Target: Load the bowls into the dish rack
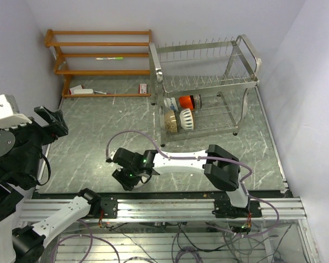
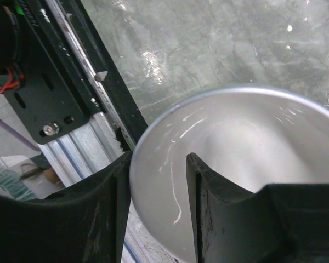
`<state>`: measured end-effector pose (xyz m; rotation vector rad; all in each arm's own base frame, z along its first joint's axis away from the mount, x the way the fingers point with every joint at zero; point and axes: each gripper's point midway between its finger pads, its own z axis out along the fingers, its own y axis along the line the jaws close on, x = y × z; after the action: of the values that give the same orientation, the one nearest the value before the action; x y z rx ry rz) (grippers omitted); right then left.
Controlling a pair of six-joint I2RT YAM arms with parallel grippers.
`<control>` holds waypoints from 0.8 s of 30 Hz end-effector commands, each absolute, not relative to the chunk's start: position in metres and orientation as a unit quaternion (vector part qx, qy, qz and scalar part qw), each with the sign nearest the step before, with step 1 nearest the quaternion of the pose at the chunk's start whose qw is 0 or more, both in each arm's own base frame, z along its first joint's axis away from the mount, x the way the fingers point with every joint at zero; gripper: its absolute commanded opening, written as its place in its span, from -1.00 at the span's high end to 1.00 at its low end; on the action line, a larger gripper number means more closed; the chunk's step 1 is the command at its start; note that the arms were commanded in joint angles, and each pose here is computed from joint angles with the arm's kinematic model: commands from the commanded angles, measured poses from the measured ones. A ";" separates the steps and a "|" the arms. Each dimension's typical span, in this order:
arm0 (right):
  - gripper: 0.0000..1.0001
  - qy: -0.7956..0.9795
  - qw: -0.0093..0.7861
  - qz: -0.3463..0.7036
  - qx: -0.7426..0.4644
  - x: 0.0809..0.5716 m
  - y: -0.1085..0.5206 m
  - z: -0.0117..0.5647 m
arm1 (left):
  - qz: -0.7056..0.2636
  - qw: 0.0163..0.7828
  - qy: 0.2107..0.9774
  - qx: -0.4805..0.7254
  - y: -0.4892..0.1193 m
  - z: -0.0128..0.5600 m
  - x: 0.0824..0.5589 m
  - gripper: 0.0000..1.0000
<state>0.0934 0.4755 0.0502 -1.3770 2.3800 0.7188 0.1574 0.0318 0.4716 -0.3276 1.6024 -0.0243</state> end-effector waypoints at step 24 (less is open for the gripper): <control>1.00 0.817 0.202 0.421 -0.337 0.135 0.423 0.175 | -0.007 0.682 0.717 -0.143 0.026 0.462 0.167 -0.87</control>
<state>0.1109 0.4252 0.1009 -1.1600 2.4129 0.8608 0.1638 0.0286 0.4562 -0.3186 1.6357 0.0030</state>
